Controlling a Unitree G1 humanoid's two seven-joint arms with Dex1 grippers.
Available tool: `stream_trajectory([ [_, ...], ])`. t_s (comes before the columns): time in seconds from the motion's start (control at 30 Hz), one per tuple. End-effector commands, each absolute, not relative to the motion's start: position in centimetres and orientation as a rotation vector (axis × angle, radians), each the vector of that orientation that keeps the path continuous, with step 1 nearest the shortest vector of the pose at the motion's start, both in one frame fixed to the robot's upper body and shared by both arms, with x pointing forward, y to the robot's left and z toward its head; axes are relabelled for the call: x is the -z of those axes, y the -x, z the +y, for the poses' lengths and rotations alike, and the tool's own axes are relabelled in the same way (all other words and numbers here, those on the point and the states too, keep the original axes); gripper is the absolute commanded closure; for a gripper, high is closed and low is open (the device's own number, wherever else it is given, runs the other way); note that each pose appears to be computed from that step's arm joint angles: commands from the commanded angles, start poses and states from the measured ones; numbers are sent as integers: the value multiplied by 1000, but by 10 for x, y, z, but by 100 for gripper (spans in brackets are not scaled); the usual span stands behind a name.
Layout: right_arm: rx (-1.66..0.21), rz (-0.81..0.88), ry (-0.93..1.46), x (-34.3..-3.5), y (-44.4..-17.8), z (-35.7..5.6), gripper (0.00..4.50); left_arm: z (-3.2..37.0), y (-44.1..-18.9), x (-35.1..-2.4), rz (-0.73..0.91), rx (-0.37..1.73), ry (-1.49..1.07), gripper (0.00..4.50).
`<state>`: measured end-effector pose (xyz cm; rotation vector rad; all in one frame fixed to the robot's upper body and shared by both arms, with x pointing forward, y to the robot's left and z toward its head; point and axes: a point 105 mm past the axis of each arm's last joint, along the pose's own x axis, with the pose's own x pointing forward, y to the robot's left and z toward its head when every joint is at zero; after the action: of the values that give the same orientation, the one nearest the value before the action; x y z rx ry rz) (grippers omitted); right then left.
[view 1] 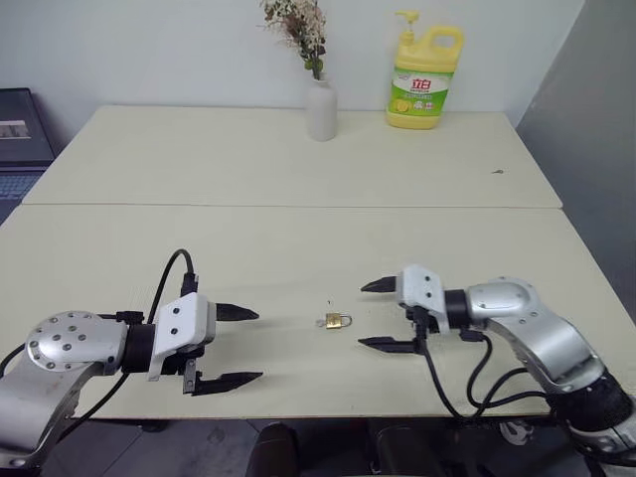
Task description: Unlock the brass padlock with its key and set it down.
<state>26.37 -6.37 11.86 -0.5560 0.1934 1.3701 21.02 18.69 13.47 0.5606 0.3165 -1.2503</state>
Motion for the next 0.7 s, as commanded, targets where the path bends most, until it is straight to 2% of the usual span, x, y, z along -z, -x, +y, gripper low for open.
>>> stream_trajectory([
  [0.03,-1380,192,605,-115,-269,-52,0,187,-208,-142,280,1250,-621,2],
  [0.33,-1386,214,623,-94,-275,-18,0,188,-205,-133,270,1256,-646,2],
  [0.7,-1332,266,628,-85,-284,-25,0,185,-210,-131,252,1269,-653,2],
])
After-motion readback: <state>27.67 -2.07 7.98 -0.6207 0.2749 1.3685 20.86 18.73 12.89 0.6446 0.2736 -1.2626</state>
